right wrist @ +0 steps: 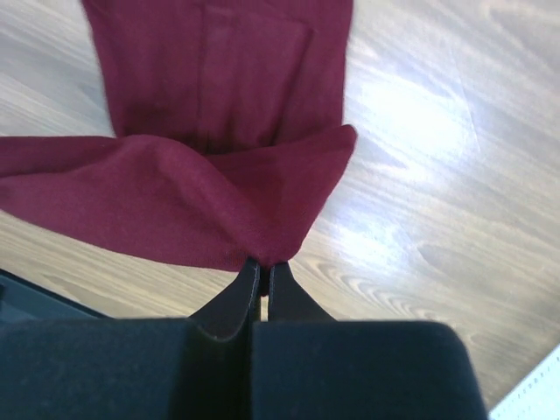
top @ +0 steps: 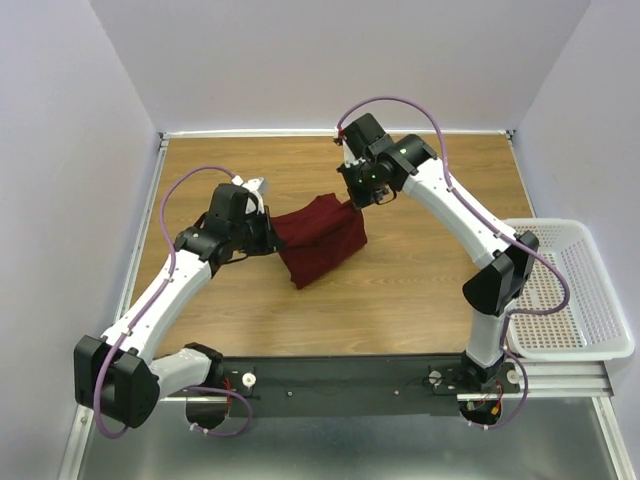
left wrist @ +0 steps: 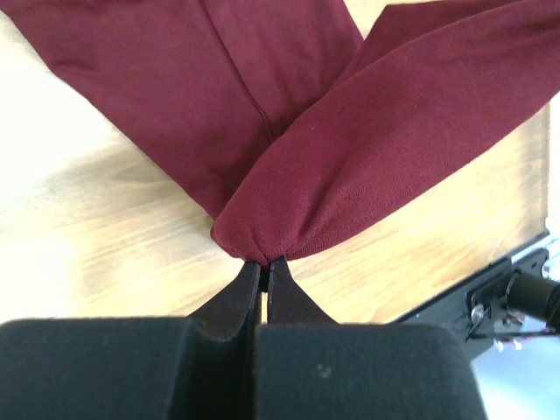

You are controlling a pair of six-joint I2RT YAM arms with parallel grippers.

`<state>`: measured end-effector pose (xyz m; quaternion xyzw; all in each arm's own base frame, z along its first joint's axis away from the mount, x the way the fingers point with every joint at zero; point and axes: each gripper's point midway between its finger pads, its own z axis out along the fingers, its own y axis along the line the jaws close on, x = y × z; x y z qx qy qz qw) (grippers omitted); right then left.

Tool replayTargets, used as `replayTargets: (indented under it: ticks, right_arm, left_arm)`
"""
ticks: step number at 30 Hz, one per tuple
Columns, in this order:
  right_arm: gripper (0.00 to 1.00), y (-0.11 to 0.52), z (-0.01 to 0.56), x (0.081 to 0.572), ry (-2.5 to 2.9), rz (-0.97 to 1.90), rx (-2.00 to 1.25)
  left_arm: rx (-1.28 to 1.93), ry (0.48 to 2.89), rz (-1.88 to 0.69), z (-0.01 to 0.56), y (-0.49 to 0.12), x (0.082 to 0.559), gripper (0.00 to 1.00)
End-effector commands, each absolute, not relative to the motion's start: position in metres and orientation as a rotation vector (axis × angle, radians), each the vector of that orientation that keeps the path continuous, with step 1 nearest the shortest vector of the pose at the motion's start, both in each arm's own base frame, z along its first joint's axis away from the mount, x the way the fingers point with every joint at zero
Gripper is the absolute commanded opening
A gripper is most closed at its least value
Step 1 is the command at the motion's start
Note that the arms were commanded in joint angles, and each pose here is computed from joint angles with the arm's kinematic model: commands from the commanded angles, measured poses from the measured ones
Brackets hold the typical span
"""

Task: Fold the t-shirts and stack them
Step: Fold the tshirt

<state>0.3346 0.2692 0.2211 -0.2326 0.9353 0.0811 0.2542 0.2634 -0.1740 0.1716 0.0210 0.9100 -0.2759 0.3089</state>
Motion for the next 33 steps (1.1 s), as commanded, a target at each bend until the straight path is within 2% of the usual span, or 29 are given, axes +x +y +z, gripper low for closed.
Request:
replayTargets:
  ticks: [1, 6, 18, 24, 33]
  right_arm:
    - [0.01, 0.282, 0.242, 0.355, 2.448, 0.296, -0.631]
    - [0.01, 0.287, 0.237, 0.375, 2.428, 0.311, -0.628]
    - [0.01, 0.305, 0.174, 0.432, 2.441, 0.335, -0.634]
    - [0.01, 0.311, 0.163, 0.466, 2.387, 0.374, -0.606]
    - [0.01, 0.307, 0.121, 0.506, 2.389, 0.413, -0.549]
  left_arm:
    - [0.055, 2.3, -0.665, 0.197, -0.166, 0.289, 0.0]
    - [0.029, 2.303, -0.634, 0.191, -0.157, 0.31, 0.0]
    - [-0.068, 2.374, -0.568, 0.133, -0.132, 0.367, 0.0]
    - [-0.064, 2.342, -0.518, 0.134, -0.123, 0.401, 0.0]
    - [-0.098, 2.379, -0.501, 0.107, -0.117, 0.447, 0.0]
